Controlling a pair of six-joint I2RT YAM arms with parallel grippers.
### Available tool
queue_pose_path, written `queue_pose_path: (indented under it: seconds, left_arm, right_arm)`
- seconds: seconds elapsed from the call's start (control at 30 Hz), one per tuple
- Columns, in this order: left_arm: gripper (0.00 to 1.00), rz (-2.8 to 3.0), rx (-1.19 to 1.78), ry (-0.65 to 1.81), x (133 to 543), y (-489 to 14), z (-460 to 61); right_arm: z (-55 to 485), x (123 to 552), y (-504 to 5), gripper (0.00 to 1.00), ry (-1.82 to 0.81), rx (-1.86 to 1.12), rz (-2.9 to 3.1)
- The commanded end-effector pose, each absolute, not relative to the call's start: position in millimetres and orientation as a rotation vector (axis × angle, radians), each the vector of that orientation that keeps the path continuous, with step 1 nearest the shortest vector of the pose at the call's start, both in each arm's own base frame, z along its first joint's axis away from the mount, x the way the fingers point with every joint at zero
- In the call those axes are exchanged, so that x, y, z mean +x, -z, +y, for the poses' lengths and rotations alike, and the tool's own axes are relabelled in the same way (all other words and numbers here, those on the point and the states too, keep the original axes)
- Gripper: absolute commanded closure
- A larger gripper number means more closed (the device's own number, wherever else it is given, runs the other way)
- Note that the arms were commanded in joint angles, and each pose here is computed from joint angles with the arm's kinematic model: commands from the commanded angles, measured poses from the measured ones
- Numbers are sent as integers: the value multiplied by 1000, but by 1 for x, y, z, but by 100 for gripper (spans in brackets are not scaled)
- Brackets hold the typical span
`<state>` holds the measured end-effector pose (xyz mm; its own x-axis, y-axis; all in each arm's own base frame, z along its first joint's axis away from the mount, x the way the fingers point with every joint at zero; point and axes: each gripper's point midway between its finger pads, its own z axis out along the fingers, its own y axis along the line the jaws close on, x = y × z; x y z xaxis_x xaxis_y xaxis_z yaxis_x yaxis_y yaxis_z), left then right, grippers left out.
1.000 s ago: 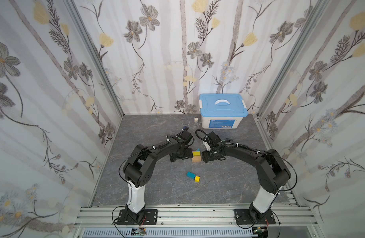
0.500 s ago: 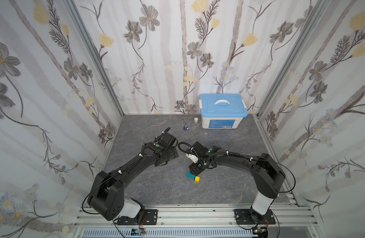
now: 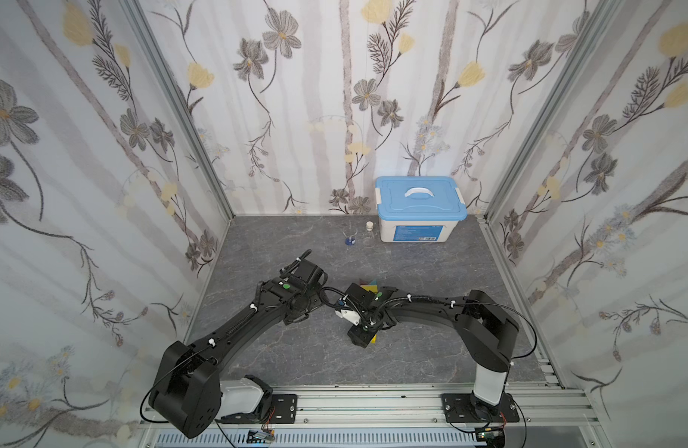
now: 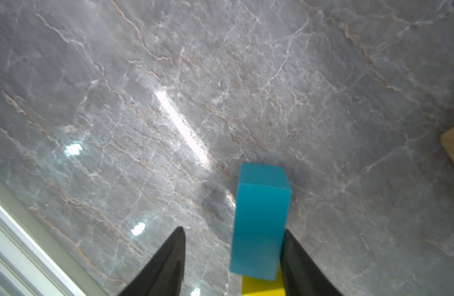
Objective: Assemble a carrot with building blocks
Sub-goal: Assemble the building block at the center of the board.
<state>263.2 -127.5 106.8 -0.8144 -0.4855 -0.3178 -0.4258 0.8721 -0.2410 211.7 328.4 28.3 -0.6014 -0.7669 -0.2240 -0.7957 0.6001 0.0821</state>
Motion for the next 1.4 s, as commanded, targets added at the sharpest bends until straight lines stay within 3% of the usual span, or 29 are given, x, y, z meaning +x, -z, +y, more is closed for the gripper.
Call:
queue_pose_path:
  seconds: [0.0, 0.1, 0.47, 0.73, 1.07, 1.37]
  left_arm:
    - [0, 2655, -699, 235, 267, -107, -128]
    - [0, 2657, -694, 233, 268, -106, -129]
    - [0, 2550, -750, 282, 272, -126, -118]
    - [0, 2552, -786, 319, 274, -124, -119]
    - [0, 2564, -781, 347, 278, -121, -126]
    - [0, 2586, -779, 348, 283, -114, -132]
  right_arm:
    - [322, 218, -25, 53, -177, -1305, 2663]
    - [320, 227, -27, 74, -120, -1294, 2641]
    - [309, 262, -64, 97, -120, -1321, 2535]
    - [295, 251, -60, 96, -135, -1498, 2524]
    - [278, 266, -41, 94, -27, -1507, 2563]
    - [273, 276, -29, 86, 23, -1505, 2585]
